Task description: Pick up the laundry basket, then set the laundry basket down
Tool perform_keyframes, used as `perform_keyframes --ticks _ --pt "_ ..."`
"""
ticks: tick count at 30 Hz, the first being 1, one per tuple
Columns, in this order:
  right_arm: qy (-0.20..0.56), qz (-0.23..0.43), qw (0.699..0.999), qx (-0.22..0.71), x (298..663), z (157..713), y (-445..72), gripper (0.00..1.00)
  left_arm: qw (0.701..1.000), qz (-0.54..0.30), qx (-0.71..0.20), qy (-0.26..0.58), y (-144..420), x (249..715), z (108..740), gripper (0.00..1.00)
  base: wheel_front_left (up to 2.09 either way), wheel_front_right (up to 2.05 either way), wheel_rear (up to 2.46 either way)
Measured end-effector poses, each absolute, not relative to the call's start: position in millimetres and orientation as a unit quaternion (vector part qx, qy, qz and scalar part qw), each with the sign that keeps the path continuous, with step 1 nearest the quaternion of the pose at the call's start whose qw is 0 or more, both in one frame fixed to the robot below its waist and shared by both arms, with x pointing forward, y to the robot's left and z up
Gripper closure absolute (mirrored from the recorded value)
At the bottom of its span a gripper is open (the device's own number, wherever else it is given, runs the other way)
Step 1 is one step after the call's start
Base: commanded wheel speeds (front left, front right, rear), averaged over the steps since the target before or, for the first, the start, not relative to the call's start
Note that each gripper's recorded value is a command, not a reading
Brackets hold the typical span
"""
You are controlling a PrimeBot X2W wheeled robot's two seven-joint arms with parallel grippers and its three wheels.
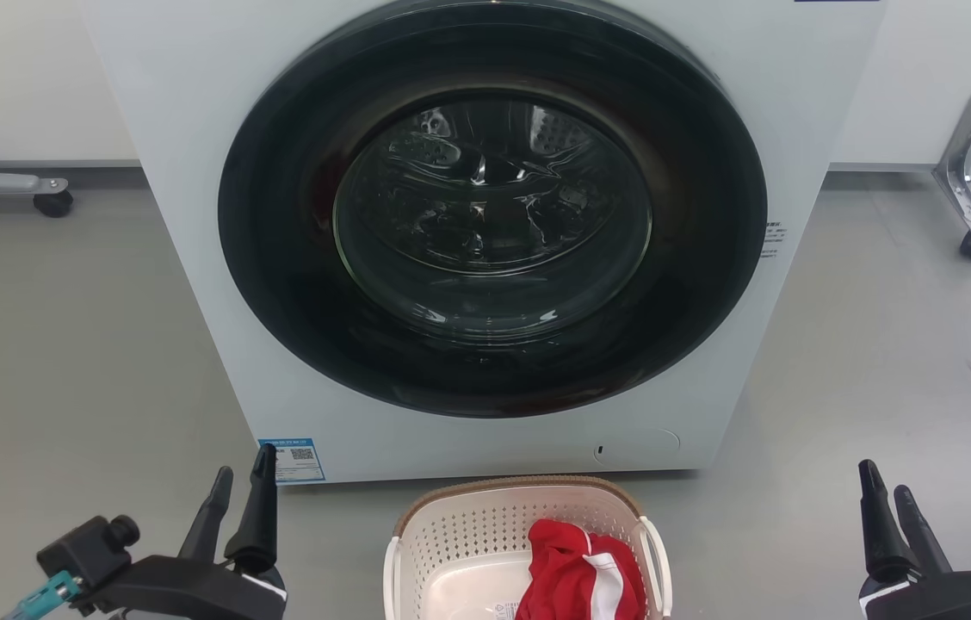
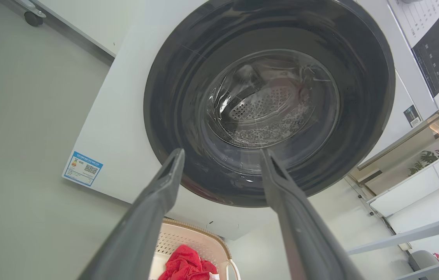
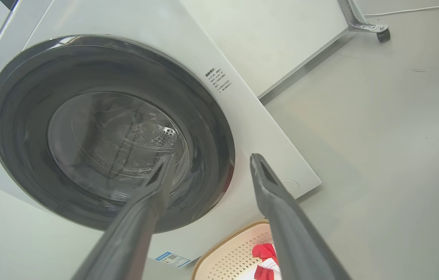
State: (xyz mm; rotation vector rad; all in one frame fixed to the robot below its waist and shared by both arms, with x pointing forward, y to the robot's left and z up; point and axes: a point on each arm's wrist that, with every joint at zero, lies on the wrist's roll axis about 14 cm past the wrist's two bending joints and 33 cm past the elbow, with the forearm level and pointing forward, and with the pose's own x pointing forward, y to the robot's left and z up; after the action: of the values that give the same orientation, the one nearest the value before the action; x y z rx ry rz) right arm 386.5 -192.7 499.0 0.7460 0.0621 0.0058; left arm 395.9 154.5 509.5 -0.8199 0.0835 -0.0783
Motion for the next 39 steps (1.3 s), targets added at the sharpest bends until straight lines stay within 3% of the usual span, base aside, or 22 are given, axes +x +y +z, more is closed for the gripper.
perform_keyframes --ticks 14,39 --pt "0.026 0.024 0.970 0.241 385.0 500.3 -183.6 0.00 0.959 -0.064 -0.276 0.024 141.3 391.5 515.0 0.00 0.00 0.00 0.00" --pt "0.006 0.060 0.996 0.066 379.6 498.8 -171.2 0.00 0.989 -0.082 -0.122 0.018 126.6 386.4 506.1 0.00 0.00 0.00 0.00"
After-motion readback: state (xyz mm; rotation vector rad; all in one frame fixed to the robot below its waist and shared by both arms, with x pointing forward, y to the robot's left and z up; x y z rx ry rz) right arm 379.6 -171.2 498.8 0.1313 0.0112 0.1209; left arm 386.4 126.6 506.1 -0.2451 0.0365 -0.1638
